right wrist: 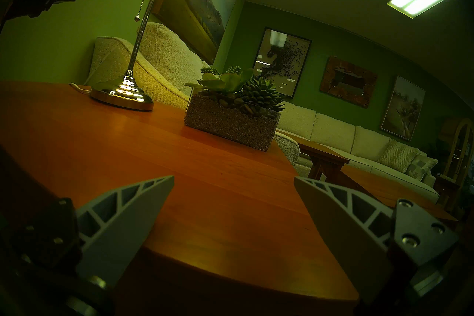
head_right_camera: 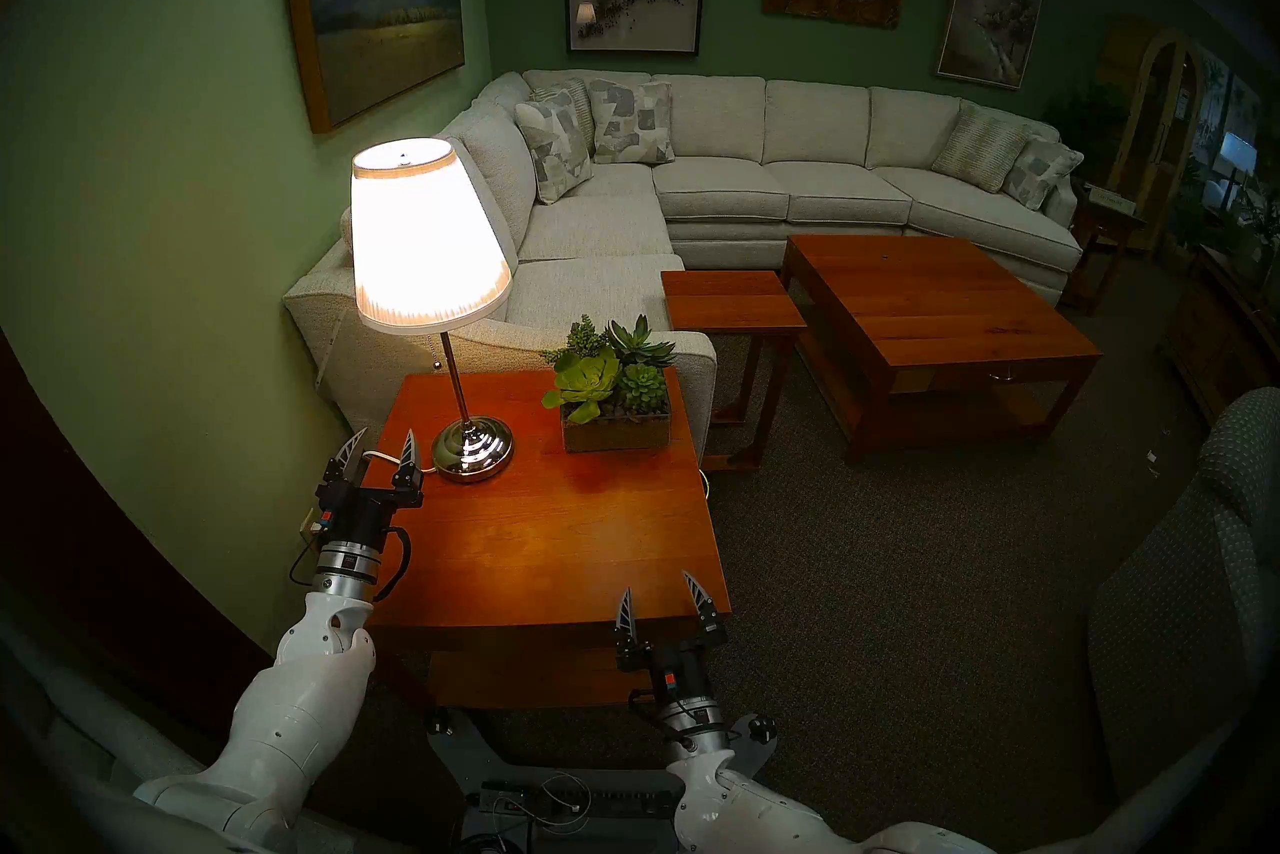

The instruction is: Pull on string to turn on lamp

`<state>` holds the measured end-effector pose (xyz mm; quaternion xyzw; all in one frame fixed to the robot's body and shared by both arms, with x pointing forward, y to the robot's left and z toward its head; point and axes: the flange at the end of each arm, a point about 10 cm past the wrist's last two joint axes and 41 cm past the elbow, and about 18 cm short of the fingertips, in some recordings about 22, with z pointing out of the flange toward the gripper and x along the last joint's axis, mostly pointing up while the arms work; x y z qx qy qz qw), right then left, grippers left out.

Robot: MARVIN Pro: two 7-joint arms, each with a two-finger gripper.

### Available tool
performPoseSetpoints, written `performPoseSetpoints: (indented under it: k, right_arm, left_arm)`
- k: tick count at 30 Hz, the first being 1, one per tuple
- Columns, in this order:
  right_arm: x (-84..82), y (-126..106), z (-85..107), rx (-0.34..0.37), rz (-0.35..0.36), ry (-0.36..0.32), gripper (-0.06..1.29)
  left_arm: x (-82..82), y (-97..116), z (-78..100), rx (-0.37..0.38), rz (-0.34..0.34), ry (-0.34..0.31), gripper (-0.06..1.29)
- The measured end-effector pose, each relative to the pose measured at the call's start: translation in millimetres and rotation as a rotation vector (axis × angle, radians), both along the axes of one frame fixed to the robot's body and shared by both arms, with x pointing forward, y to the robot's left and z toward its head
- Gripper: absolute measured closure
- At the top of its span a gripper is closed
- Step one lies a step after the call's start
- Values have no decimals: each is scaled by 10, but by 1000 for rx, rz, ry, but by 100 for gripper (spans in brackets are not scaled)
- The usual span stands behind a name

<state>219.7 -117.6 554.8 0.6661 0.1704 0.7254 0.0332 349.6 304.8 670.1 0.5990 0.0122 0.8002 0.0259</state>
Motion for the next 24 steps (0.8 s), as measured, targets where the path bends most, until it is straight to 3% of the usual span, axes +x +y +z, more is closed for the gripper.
performPoseSetpoints:
  k: [2, 4, 5, 16, 24]
  right_arm:
    - [0, 0, 0, 0, 0, 0, 0]
    - [0, 0, 0, 0, 0, 0, 0]
    - [0, 0, 0, 0, 0, 0, 0]
    - [0, 0, 0, -1, 0, 0, 0]
    - [0, 0, 0, -1, 0, 0, 0]
  left_arm:
    - [-29, 0, 5, -1, 1, 13, 41]
    - [-48, 1, 11, -1, 0, 22, 7]
    - [-59, 1, 16, -1, -1, 28, 1]
    - [-128, 22, 81, 9, 16, 81, 0]
    - [-121, -5, 73, 6, 49, 80, 0]
